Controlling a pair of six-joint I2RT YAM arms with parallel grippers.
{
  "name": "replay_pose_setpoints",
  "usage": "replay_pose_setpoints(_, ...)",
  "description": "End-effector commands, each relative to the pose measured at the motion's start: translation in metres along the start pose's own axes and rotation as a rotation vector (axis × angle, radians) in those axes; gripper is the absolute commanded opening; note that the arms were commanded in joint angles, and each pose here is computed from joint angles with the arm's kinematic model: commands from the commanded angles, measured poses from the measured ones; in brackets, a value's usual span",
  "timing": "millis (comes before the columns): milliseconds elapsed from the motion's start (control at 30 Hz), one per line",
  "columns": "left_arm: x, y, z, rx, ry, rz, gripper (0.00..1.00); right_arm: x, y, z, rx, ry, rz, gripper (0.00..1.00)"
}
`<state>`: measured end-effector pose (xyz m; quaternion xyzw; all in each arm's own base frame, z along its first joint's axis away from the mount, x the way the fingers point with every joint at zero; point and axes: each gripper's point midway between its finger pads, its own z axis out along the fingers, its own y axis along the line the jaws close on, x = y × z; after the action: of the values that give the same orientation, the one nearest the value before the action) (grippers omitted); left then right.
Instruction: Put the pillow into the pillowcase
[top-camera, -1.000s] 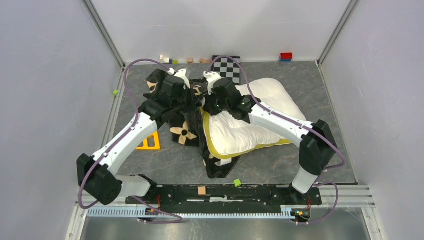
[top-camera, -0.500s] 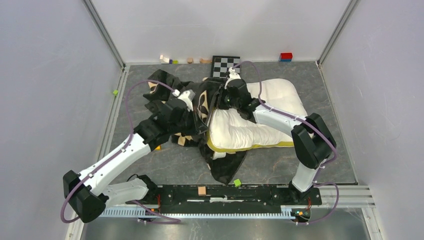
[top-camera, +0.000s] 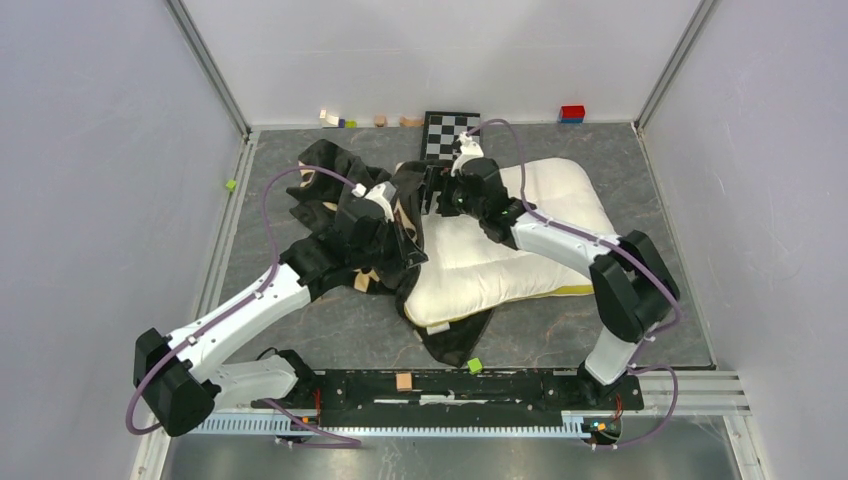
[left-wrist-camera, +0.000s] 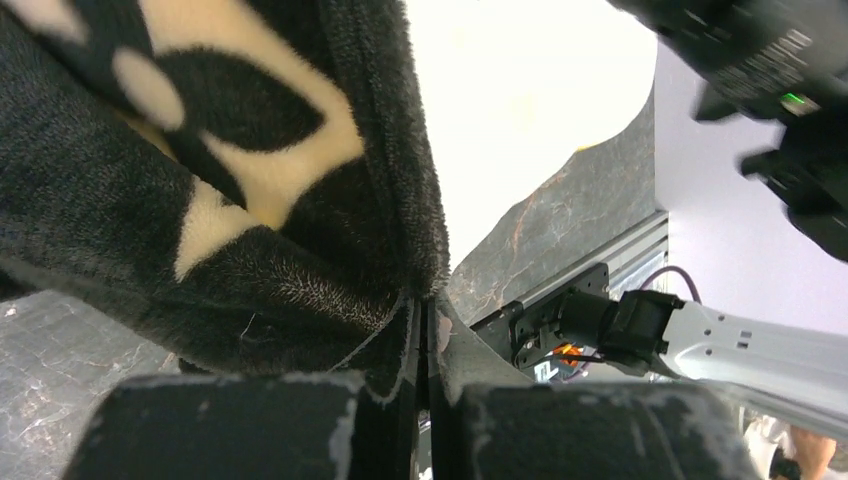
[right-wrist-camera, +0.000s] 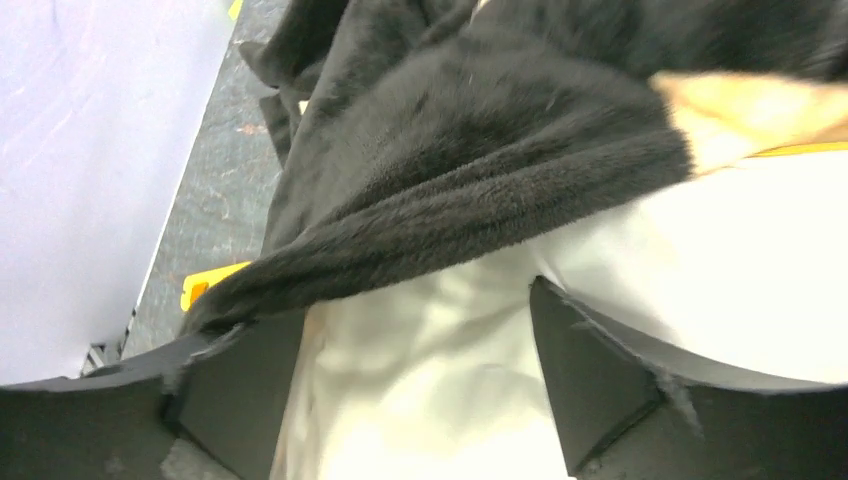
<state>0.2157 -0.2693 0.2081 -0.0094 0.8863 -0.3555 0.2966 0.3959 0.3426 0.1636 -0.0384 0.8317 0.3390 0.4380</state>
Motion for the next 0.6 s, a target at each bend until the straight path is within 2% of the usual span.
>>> replay_pose_setpoints(0,-0.016,-0.014,-0.005,0.064,-0.028,-0.095,0.02,-0.056,0.058,-0.06,-0.229,-0.126,-0.126,0.94)
replay_pose_setpoints(100,-0.025,-0.007,-0.006,0.065,-0.052,-0.122,0.03,-0.046,0.059,-0.088,-0.241,-0.09,-0.176,0.98)
replay_pose_setpoints(200,-0.028,-0.005,-0.007,0.077,-0.051,-0.125,0.02,-0.026,0.058,-0.11,-0.249,-0.046,-0.319,0.98)
replay_pose_setpoints(367,-0.027,0.0,-0.008,0.078,-0.044,-0.123,0.02,0.055,0.056,-0.126,-0.233,0.128,-0.633,0.98)
replay_pose_setpoints(467,-0.029,0.006,-0.01,0.059,-0.052,-0.122,0.02,0.099,0.045,-0.132,-0.252,0.171,-0.696,0.98)
replay_pose_setpoints(567,-0.031,0.013,-0.012,0.042,-0.069,-0.135,0.02,0.119,0.046,-0.139,-0.28,0.156,-0.716,0.98)
